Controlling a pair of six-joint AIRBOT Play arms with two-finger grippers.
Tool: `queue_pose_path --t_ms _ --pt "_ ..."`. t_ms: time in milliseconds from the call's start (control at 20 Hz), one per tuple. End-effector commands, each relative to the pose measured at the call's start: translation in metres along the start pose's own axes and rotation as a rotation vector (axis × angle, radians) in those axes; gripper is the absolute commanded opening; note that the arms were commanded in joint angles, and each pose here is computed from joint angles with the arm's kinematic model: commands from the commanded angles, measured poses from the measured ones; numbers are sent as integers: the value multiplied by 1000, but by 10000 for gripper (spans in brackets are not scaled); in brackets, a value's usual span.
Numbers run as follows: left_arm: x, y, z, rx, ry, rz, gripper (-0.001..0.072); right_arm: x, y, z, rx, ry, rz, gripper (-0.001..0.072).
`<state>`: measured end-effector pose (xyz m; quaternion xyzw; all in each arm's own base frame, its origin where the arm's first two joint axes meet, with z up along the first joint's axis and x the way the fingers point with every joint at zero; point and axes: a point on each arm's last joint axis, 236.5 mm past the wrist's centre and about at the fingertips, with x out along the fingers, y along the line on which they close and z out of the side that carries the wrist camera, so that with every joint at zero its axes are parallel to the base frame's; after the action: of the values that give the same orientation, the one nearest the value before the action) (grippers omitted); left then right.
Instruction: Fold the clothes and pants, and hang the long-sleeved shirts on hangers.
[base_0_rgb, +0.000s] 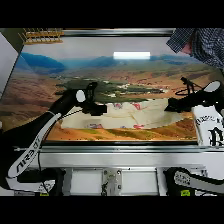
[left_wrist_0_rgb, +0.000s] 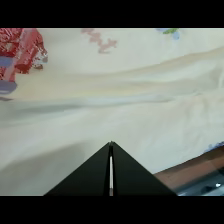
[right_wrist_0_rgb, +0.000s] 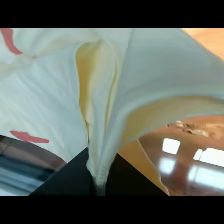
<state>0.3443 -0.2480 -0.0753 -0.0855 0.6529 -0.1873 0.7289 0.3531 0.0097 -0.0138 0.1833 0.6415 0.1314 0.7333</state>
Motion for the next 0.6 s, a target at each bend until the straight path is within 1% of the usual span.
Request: queue_pose_path --t_ms 0,150,300,550 --pt "29 -48 14 20 10 -86 8 -57 17 -7 -24 16 -106 10" --pt "57 -87 17 66 42 -128 7 -80 62 0 -78 -15 -101 9" --pt "84 -119 11 120 76 -149 7 -95 111 3 -181 -34 -88 10" --pt "112 -140 -2 154 123 -158 7 -116 171 10 -295 -117 -58 10"
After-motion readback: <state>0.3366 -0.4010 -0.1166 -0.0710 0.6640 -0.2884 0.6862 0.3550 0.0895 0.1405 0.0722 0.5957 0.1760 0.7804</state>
